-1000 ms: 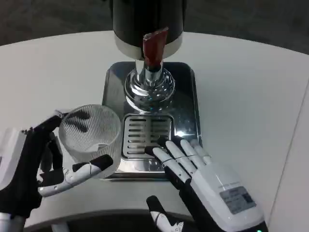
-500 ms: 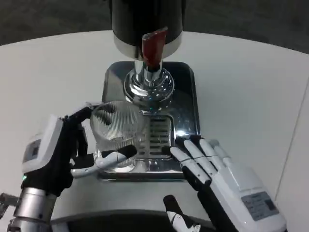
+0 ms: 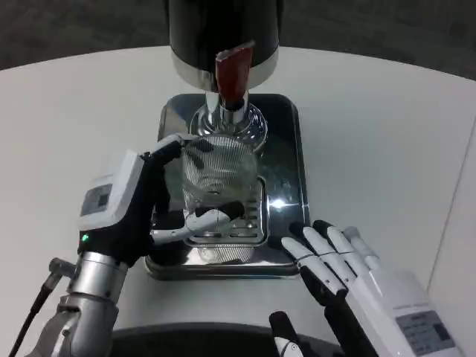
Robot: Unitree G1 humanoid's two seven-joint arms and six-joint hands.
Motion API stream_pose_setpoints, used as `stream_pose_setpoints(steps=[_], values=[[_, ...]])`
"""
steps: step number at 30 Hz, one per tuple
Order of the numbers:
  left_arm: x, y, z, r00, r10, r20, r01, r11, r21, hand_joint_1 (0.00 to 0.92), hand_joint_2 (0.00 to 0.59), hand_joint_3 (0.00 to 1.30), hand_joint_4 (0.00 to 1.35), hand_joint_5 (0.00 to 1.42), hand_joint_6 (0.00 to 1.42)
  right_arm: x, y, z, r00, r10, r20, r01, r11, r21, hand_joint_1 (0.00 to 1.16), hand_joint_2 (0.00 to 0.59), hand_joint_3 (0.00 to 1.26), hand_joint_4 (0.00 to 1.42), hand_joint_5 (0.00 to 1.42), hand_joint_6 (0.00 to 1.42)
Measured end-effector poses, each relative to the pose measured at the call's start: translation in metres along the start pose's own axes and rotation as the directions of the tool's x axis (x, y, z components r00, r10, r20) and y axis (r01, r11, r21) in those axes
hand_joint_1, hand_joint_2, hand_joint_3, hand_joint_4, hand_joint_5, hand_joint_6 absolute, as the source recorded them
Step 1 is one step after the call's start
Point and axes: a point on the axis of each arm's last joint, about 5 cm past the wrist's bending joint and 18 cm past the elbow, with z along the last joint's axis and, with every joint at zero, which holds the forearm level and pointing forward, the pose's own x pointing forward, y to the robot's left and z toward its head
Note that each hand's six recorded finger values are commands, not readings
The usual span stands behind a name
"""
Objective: Grasp the cup under the faucet to collect the drink, then remove the cup.
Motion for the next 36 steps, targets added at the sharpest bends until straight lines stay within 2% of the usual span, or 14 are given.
stream_pose_setpoints(steps=[14, 16, 18, 20, 22, 27, 32, 34, 36], values=[[0.011, -0.012, -0.001, 1.0, 0.016, 0.004, -0.016, 1.0, 0.009, 0.604, 0.095, 0.98, 1.06, 1.21, 1.31, -0.001, -0.0014, 0.0001, 0.9999, 0.0, -0.015, 0.0, 1.0, 0.009, 0.39, 0.516, 0.17, 0.09, 0.08, 0.04], [0.012, -0.012, -0.0013, 1.0, 0.015, 0.001, -0.015, 1.0, 0.008, 0.582, 0.085, 0.94, 0.99, 1.14, 1.21, 0.0, -0.0015, 0.0001, 0.9999, -0.002, -0.016, 0.002, 1.0, 0.01, 0.39, 0.516, 0.17, 0.09, 0.08, 0.04], [0.013, -0.012, -0.0015, 1.0, 0.01, 0.004, -0.01, 1.0, 0.009, 0.495, 0.064, 0.79, 0.79, 0.99, 1.02, 0.0, -0.0015, 0.0003, 0.9999, -0.005, -0.016, 0.005, 1.0, 0.013, 0.39, 0.516, 0.18, 0.1, 0.08, 0.04], [0.013, -0.012, -0.0017, 1.0, 0.001, 0.011, -0.001, 1.0, 0.011, 0.388, 0.078, 0.63, 0.61, 0.86, 0.81, 0.001, -0.0015, 0.0006, 0.9998, -0.009, -0.018, 0.009, 1.0, 0.016, 0.39, 0.516, 0.19, 0.1, 0.09, 0.04], [0.013, -0.011, -0.0022, 1.0, -0.011, 0.019, 0.011, 1.0, 0.016, 0.326, 0.087, 0.54, 0.53, 0.79, 0.72, 0.001, -0.0014, 0.0009, 0.9997, -0.012, -0.02, 0.012, 1.0, 0.02, 0.39, 0.516, 0.19, 0.1, 0.1, 0.06], [0.009, -0.011, -0.0045, 0.999, -0.049, 0.024, 0.048, 0.998, 0.034, 0.273, 0.083, 0.4, 0.38, 0.62, 0.48, 0.002, 0.0, 0.0012, 0.9995, -0.006, -0.031, 0.007, 0.999, 0.031, 0.39, 0.516, 0.19, 0.1, 0.11, 0.07], [0.004, -0.011, -0.0067, 0.998, -0.061, 0.015, 0.061, 0.997, 0.038, 0.216, 0.063, 0.3, 0.32, 0.58, 0.41, 0.003, 0.0007, 0.001, 0.9993, -0.002, -0.037, 0.004, 0.999, 0.049, 0.4, 0.509, 0.2, 0.11, 0.12, 0.09], [0.003, -0.01, -0.0069, 0.998, -0.061, 0.015, 0.06, 0.997, 0.038, 0.171, 0.04, 0.25, 0.28, 0.56, 0.39, 0.003, 0.001, 0.0009, 0.9993, -0.001, -0.039, 0.003, 0.999, 0.051, 0.4, 0.508, 0.2, 0.11, 0.12, 0.09], [0.002, -0.01, -0.0069, 0.998, -0.059, 0.015, 0.058, 0.998, 0.038, 0.086, 0.009, 0.2, 0.26, 0.53, 0.35, 0.003, 0.0012, 0.0007, 0.9992, -0.001, -0.04, 0.003, 0.999, 0.052, 0.4, 0.507, 0.2, 0.11, 0.12, 0.09]])
